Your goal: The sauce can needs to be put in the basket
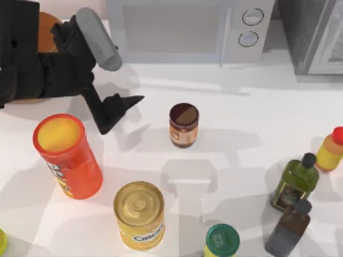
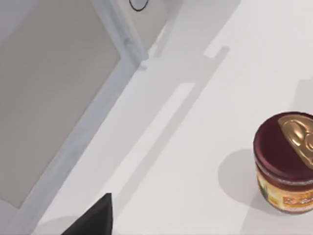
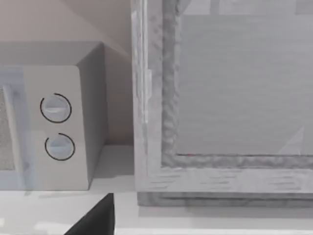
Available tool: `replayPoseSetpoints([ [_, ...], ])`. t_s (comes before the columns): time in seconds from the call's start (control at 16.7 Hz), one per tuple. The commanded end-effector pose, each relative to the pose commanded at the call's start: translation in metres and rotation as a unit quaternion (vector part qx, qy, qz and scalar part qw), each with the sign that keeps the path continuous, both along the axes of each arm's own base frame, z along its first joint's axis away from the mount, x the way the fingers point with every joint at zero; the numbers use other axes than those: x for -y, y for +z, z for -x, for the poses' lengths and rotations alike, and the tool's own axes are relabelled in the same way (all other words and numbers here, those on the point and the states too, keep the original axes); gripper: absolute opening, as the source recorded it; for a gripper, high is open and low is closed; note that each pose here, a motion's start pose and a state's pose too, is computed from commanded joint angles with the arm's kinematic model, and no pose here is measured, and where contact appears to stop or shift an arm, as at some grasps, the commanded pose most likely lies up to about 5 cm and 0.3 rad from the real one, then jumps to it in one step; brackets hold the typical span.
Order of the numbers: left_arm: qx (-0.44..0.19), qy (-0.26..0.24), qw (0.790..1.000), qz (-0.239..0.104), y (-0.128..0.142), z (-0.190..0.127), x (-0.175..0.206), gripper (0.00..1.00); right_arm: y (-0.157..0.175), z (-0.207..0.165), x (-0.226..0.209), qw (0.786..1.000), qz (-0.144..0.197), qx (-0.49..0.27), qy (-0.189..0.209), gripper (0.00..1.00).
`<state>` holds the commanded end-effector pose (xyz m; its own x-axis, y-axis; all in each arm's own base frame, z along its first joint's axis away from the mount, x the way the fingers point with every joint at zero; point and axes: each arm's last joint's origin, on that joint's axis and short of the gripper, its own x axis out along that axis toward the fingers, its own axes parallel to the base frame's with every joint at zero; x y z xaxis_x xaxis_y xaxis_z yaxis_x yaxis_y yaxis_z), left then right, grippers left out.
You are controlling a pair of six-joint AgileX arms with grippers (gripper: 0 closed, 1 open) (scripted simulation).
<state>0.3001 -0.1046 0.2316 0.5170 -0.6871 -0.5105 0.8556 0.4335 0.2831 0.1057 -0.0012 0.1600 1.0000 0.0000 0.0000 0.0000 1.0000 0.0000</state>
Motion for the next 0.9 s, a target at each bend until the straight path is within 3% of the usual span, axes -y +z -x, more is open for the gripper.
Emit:
replayPoseSetpoints([
  [0.18, -0.045, -0.075, 0.996, -0.009, -0.038, -0.037, 0.02, 1.0, 0.0, 0.0, 0.0, 1.0, 0.0, 0.0, 0.0, 1.0],
  [0.48, -0.123, -0.153, 0.98, 0.013, -0.105, -0.071, 0.034, 1.0, 0.0, 0.0, 0.0, 1.0, 0.0, 0.0, 0.0, 1.0],
  [0.66, -0.142, -0.168, 0.975, 0.023, -0.119, -0.075, 0.035, 1.0, 0.0, 0.0, 0.0, 1.0, 0.0, 0.0, 0.0, 1.0],
  [0.9, -0.143, -0.166, 0.975, 0.023, -0.119, -0.074, 0.034, 1.0, 0.0, 0.0, 0.0, 1.0, 0.0, 0.0, 0.0, 1.0],
])
